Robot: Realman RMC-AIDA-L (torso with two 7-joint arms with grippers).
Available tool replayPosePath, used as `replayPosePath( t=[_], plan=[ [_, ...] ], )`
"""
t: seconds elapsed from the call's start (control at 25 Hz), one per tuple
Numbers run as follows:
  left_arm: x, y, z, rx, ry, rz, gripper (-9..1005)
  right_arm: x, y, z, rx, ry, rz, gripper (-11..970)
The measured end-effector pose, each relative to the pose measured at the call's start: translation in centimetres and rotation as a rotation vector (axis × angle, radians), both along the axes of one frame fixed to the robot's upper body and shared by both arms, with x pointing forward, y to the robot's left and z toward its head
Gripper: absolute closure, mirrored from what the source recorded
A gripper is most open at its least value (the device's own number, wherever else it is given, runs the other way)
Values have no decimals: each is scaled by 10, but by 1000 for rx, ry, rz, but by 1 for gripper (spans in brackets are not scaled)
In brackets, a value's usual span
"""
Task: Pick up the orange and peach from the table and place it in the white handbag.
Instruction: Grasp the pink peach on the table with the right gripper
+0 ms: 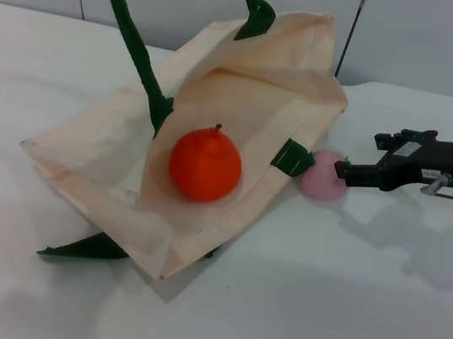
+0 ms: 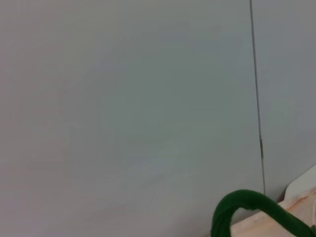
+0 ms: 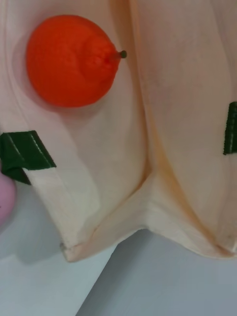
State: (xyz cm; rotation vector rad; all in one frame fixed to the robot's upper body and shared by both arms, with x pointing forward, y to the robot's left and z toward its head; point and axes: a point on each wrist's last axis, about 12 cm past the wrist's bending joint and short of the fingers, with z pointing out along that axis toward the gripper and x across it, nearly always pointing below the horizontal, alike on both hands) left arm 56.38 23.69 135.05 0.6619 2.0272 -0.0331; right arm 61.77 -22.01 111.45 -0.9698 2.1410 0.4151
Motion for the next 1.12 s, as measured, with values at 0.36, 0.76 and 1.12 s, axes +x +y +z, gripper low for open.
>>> replayPosePath(
  t=[0.36,0.76,1.12],
  plan=[
    [0,2,1,-6,-3,7,887,2,4,-1,6,-6,-6,107],
    [-1,6,-3,-5,8,19,888,4,4,-7,6,14,-15,116],
    [-3,16,-8,-5,35,46,887,4,2,-9,3,20,-21,124]
  ],
)
